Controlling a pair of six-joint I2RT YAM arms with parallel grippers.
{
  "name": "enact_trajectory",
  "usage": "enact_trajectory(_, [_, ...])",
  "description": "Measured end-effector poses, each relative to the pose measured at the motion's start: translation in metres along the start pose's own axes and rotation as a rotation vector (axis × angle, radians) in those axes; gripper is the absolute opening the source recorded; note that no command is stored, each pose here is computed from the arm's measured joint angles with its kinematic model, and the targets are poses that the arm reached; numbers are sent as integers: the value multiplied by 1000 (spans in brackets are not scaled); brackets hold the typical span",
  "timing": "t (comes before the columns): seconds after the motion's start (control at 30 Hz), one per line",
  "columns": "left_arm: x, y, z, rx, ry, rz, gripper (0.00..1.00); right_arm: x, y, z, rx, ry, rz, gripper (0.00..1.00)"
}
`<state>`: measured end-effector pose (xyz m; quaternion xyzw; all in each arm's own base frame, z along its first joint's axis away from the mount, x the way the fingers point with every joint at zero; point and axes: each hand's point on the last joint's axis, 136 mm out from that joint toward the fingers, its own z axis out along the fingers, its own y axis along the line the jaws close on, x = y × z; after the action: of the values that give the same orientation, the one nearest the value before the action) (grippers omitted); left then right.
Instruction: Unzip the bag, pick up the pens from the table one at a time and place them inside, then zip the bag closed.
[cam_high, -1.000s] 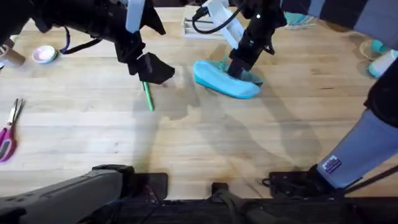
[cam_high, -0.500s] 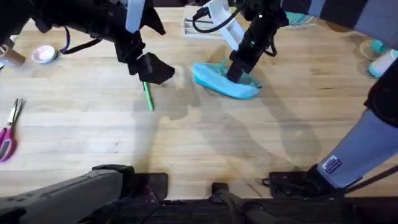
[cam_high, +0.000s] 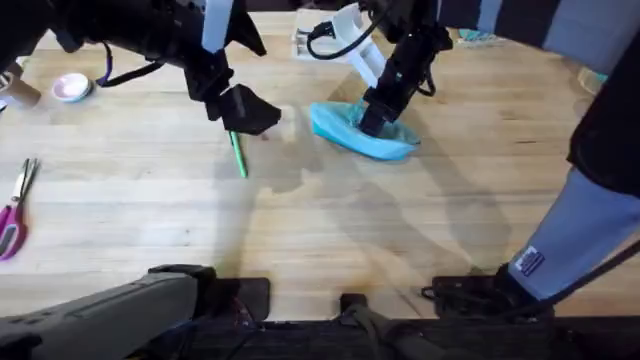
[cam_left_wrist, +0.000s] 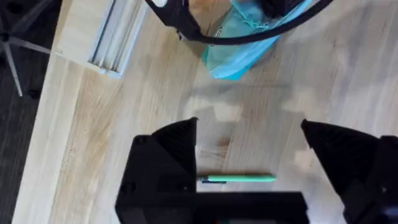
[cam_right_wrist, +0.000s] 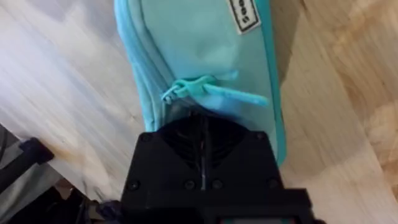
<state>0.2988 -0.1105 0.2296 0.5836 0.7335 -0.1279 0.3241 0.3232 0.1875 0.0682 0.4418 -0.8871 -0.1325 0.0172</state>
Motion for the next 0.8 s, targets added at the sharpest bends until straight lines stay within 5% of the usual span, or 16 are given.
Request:
enact_trajectory(0.07, [0, 0, 0, 0, 0, 0, 993, 0, 1, 0, -3, -1, 0, 88])
enact_trajectory(0.13, [0, 0, 0, 0, 0, 0, 993, 0, 3, 0, -15, -2, 2, 261])
enact_trajectory(0.3, [0, 0, 0, 0, 0, 0, 993, -1, 23, -5, -77, -10, -9, 954])
enact_trajectory(0.8, [0, 0, 0, 0, 1, 0, 993, -4, 23, -5, -70, -23, -15, 995])
